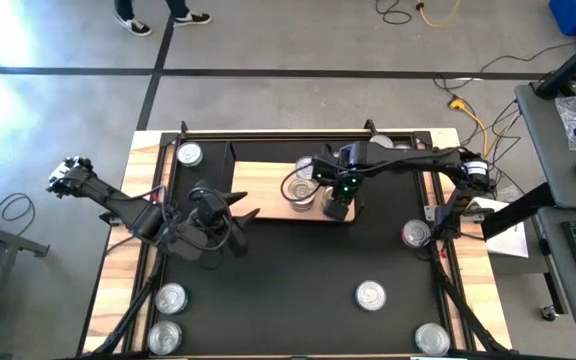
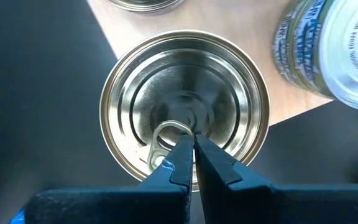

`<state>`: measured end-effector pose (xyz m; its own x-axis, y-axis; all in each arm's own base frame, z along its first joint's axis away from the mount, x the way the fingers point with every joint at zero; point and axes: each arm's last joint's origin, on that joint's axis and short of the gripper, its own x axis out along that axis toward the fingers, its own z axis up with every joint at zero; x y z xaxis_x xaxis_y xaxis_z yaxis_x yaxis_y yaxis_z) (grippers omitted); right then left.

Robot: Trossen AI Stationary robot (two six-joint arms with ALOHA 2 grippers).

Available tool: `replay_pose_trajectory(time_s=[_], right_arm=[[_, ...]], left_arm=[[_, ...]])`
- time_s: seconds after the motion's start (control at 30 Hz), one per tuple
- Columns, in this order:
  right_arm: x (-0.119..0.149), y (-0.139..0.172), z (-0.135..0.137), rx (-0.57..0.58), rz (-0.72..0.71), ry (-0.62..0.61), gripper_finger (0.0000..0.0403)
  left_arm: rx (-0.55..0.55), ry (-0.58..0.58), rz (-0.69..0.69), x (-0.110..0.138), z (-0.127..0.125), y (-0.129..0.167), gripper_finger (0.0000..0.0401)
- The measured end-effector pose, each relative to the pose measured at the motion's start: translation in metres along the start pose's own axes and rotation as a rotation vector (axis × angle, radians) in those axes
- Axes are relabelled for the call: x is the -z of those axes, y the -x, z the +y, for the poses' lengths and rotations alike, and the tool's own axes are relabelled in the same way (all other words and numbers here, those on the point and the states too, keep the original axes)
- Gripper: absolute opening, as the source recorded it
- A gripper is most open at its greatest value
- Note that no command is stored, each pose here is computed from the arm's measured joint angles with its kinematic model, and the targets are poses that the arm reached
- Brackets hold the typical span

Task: Stack canned seafood by type on shelf
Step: Stack the blue and orange tuna can on the right blue and orange tuna can, then adjust the left stack of blue and orange tuna cans

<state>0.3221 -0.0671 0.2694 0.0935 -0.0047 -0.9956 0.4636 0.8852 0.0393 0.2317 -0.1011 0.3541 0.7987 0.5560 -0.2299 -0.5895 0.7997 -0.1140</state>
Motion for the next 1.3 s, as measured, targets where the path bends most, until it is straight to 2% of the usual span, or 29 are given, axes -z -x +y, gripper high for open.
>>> replay_pose_trajectory(time_s=[0.3, 0.5, 0.73, 0.9, 1.03, 1.3], right_arm=[[-0.002, 0.003, -0.005, 0.02, -0.016, -0.017, 0.0009], [-0.008, 0.019, -0.004, 0.006, -0.066, -0.015, 0.0009], [-0.019, 0.037, 0.01, -0.062, -0.217, 0.015, 0.0009], [-0.037, 0.031, 0.021, -0.175, -0.36, 0.028, 0.0009], [-0.051, 0.019, 0.022, -0.187, -0.406, 0.021, 0.0009], [-0.06, -0.008, 0.022, -0.169, -0.328, 0.023, 0.0009]], left_arm=[[0.011, 0.017, -0.01, 0.001, -0.003, 0.007, 0.0235], [0.021, 0.029, -0.013, 0.001, -0.004, 0.009, 0.0235], [0.026, 0.037, -0.017, 0.0, -0.005, 0.009, 0.0235], [0.027, 0.041, -0.019, 0.0, -0.005, 0.009, 0.0235], [0.027, 0.043, -0.019, 0.0, -0.005, 0.009, 0.0235], [0.03, 0.049, -0.021, 0.0, -0.005, 0.01, 0.0235]])
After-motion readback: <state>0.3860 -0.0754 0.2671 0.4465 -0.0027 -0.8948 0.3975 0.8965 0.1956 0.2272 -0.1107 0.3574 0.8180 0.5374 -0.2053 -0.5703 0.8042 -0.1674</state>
